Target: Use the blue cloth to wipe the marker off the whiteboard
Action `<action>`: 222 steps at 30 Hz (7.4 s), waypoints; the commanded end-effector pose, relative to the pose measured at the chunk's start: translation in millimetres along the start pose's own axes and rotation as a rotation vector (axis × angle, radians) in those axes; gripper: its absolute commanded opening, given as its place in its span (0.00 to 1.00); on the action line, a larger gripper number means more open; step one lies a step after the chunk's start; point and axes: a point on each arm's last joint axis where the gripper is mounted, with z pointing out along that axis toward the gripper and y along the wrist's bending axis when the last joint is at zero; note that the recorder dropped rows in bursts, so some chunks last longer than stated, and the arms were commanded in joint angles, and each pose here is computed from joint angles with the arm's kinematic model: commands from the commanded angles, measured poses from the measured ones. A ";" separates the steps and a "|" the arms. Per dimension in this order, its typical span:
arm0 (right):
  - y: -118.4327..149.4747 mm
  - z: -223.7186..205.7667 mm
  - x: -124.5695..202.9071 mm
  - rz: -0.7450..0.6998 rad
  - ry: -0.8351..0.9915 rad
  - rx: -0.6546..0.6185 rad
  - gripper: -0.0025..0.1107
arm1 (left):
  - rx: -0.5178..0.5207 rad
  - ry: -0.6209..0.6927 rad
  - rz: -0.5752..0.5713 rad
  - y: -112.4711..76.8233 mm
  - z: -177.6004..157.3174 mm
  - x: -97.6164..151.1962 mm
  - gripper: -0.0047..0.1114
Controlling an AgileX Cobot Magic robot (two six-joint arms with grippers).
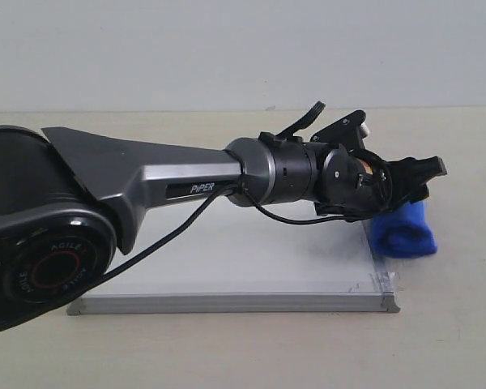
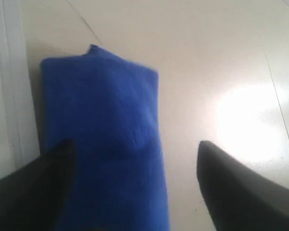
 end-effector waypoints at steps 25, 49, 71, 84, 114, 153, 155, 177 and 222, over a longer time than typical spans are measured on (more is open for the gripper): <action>-0.2 -0.4 -0.8 -0.004 -0.010 0.004 0.02 | -0.408 0.302 0.548 19.0 -56.8 -28.8 0.40; -0.2 -0.4 -0.8 -0.004 -0.010 0.004 0.02 | -0.213 0.306 0.497 -5.0 -31.5 12.7 0.08; -0.2 -0.4 -0.8 -0.004 -0.010 0.004 0.02 | -0.184 0.336 0.493 -17.1 -31.2 29.3 0.08; -0.2 -0.4 -0.8 -0.004 -0.010 0.004 0.02 | -0.101 0.353 0.479 -24.0 -30.7 32.7 0.08; -0.2 -0.4 -0.8 -0.004 -0.010 0.004 0.02 | -0.400 0.148 0.665 -20.5 -161.4 -24.4 0.08; -0.2 -0.4 -0.8 -0.004 -0.010 0.004 0.02 | 0.291 -0.371 0.480 95.0 -426.0 115.3 0.08; -0.2 -0.4 -0.8 -0.004 -0.010 0.004 0.02 | 0.314 -0.398 0.481 93.9 -431.6 114.9 0.08; -0.2 -0.4 -0.8 -0.004 -0.010 0.004 0.02 | 0.390 -0.619 0.702 91.7 -469.2 116.4 0.08; -0.2 -0.4 -0.8 -0.004 -0.010 0.004 0.02 | -0.311 -0.966 0.363 183.6 -474.1 131.9 0.08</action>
